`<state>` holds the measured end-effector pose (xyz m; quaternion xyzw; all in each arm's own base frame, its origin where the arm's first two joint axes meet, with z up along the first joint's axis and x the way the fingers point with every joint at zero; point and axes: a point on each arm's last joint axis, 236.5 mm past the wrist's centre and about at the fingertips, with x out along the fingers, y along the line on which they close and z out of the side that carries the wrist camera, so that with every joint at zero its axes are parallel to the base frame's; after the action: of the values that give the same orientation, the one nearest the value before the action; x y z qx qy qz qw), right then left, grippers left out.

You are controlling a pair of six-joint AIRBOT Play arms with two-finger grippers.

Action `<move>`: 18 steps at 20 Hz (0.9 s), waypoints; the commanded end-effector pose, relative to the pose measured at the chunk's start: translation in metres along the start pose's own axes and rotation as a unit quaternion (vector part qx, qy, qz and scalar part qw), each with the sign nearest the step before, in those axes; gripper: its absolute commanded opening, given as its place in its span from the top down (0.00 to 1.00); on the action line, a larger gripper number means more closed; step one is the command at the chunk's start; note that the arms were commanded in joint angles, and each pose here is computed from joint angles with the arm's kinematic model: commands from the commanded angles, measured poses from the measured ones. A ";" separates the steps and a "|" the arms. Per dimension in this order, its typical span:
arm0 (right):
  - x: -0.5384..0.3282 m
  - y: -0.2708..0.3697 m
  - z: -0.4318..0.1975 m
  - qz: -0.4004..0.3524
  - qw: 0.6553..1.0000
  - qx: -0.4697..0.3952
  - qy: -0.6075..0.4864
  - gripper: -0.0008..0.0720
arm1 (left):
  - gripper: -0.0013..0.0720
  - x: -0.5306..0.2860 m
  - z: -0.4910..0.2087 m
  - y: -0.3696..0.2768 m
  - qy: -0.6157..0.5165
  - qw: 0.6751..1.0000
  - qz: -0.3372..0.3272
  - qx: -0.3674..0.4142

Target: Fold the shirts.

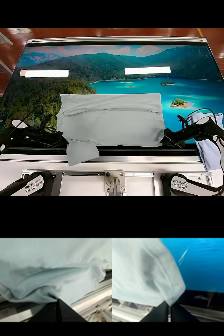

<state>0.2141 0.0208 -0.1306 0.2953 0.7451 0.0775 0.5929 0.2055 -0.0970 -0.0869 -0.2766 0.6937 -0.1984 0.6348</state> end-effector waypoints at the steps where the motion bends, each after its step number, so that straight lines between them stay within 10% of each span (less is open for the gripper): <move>1: 0.007 0.013 0.002 -0.012 0.999 -0.038 0.005 0.90 | 0.94 -0.013 0.017 -0.007 -0.020 1.000 0.004 0.018; 10: -0.087 0.074 0.120 -0.051 0.980 -0.111 -0.156 0.90 | 0.94 -0.111 0.135 -0.060 -0.152 0.980 0.029 0.126; 18: -0.066 0.110 0.218 -0.070 0.973 -0.130 -0.178 0.90 | 0.94 -0.082 0.230 -0.023 -0.121 0.992 0.005 0.045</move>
<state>0.4284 0.0168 -0.0770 0.1753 0.6423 0.0836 0.7414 0.4131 -0.0487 -0.0166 -0.2418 0.5961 -0.2013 0.7387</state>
